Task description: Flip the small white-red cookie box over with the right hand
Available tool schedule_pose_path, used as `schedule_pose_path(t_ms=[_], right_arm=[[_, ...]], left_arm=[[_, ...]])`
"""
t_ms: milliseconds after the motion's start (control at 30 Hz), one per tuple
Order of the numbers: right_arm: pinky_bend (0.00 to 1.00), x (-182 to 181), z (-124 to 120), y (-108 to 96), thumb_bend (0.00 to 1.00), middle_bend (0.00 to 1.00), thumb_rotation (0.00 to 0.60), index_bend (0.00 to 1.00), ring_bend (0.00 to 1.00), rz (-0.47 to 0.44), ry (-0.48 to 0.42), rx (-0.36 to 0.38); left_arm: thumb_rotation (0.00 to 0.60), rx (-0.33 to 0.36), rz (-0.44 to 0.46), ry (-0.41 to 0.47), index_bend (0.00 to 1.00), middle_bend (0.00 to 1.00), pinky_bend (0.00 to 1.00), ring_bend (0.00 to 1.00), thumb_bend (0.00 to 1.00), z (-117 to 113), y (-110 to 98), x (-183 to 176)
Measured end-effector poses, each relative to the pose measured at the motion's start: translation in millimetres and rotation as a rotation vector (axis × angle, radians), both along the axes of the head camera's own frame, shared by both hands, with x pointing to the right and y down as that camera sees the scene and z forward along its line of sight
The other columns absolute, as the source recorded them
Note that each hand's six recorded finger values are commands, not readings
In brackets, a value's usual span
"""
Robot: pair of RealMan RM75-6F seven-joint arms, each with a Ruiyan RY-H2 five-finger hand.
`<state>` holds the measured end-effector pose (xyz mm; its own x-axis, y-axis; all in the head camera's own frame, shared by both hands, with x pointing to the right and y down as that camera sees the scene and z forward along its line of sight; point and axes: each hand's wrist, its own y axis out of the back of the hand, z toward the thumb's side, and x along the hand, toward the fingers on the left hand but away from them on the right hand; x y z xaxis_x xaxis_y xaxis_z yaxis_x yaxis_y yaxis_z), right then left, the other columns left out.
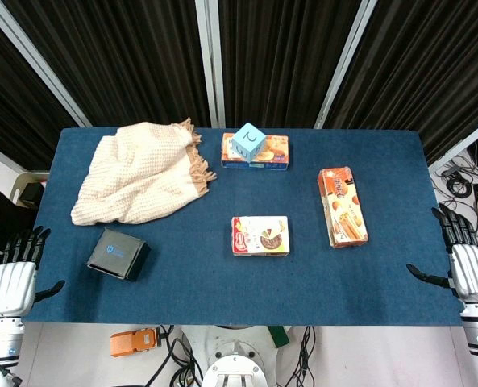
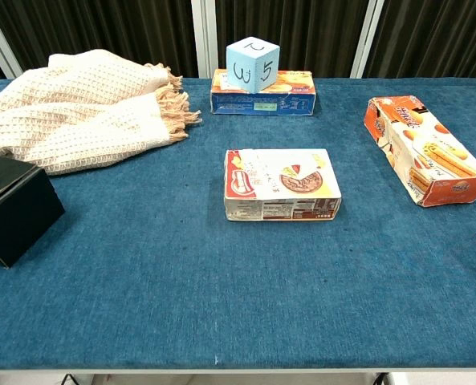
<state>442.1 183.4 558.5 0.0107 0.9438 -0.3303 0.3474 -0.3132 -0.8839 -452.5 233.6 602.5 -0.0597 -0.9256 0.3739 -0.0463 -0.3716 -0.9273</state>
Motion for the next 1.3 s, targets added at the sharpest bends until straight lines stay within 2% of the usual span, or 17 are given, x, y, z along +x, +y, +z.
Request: schedule_pose_path(t_ms=[267,467,667,800,867,1000,1167,1300], right_arm=[[0.00,-15,4,-2,0.21,0.00,0.600,0.00,0.00,-0.032,-0.026,-0.022],[0.00,-59,9,-8,0.21,0.00,0.600,0.00,0.00,-0.135,-0.100,-0.075],[0.00,-120,19,-20,0.19,0.00,0.600,0.00,0.00,-0.277,-0.070,-0.132],[0.00,-164,34,-35,0.04,0.00,0.600,0.00,0.00,-0.355,-0.018,-0.174],[0.00,-181,44,-41,0.00,0.00,0.600,0.00,0.00,-0.371,0.001,-0.199],[0.00,-221,70,-53,0.00,0.00,0.600,0.00,0.00,-0.393,0.027,-0.275],[0.00,-272,100,-56,0.00,0.00,0.600,0.00,0.00,-0.427,0.033,-0.381],[0.00,-318,124,-59,0.00,0.00,0.600,0.00,0.00,-0.489,0.091,-0.434]], left_arm=[[0.600,0.004,-0.002,-0.003,0.07,0.06,0.00,0.00,0.00,-1,-1,-1],[0.600,0.014,-0.002,0.008,0.07,0.06,0.00,0.00,0.00,-2,1,-1],[0.600,0.023,-0.007,0.012,0.07,0.06,0.00,0.00,0.00,-3,3,-4],[0.600,0.021,-0.007,0.012,0.07,0.06,0.00,0.00,0.00,-3,5,-6],[0.600,0.020,-0.007,0.012,0.07,0.06,0.00,0.00,0.00,-2,6,-7],[0.600,0.014,-0.012,0.013,0.07,0.06,0.00,0.00,0.00,0,8,-9],[0.600,0.006,-0.015,0.013,0.07,0.06,0.00,0.00,0.00,3,8,-11],[0.600,0.004,-0.018,0.015,0.07,0.06,0.00,0.00,0.00,5,8,-12]])
